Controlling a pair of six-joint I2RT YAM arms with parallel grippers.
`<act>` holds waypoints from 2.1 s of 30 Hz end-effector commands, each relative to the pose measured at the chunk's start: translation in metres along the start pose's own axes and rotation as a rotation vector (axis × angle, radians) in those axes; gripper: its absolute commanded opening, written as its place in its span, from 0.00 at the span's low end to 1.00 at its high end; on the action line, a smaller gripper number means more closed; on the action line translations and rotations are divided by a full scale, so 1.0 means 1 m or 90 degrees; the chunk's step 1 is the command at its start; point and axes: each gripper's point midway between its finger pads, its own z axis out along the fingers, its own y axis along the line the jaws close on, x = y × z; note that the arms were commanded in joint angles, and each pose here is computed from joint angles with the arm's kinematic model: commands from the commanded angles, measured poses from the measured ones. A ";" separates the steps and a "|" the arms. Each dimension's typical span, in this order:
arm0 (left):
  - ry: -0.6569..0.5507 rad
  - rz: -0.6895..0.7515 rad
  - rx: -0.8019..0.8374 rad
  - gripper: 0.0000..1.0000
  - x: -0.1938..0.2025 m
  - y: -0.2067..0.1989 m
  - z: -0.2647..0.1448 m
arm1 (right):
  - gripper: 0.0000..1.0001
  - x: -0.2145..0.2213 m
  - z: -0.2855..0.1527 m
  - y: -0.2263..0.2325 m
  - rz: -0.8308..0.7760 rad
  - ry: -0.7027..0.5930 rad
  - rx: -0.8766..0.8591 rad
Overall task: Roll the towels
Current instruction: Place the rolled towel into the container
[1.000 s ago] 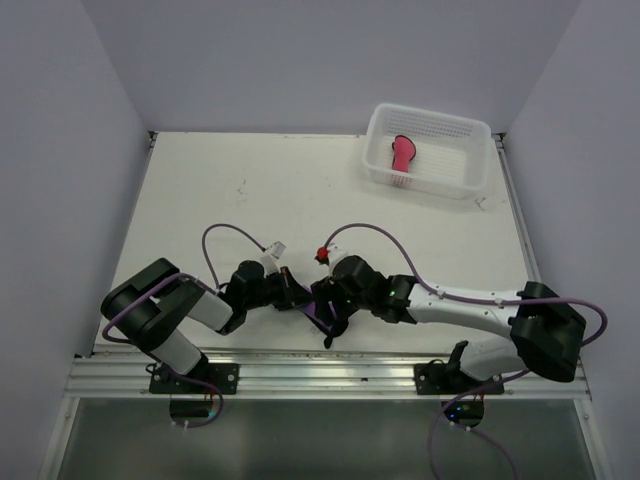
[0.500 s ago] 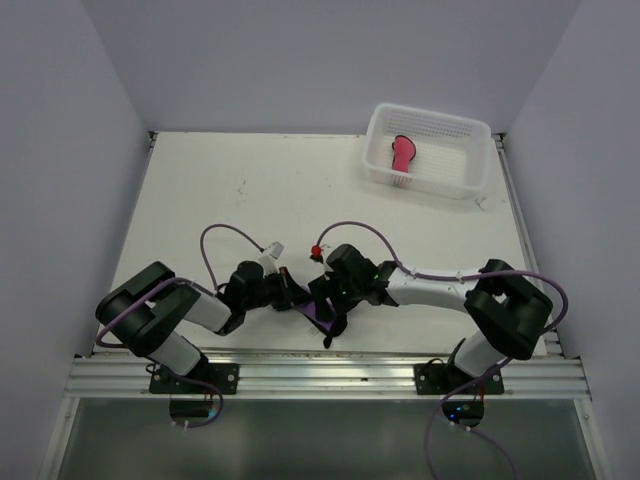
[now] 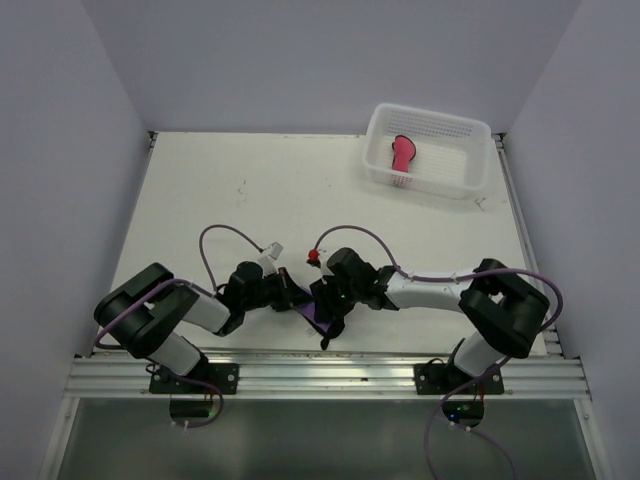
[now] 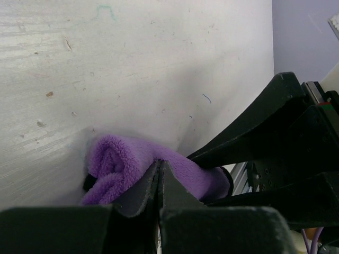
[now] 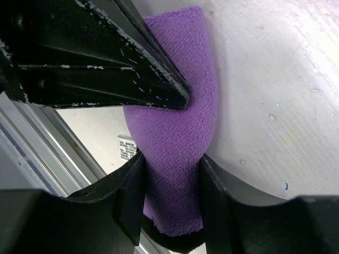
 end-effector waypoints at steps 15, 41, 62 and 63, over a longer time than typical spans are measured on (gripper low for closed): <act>-0.002 -0.013 -0.128 0.00 0.011 0.043 -0.013 | 0.19 0.062 0.013 -0.013 -0.067 0.110 0.173; -0.172 0.080 -0.338 0.27 -0.201 0.024 -0.087 | 0.00 -0.075 -0.084 -0.089 -0.034 -0.118 0.454; -0.136 0.169 -0.367 0.28 -0.212 0.021 -0.101 | 0.00 -0.288 -0.246 -0.268 0.188 -0.322 0.632; -0.133 0.170 -0.364 0.28 -0.212 0.020 -0.101 | 0.00 -0.288 -0.254 -0.282 0.203 -0.325 0.654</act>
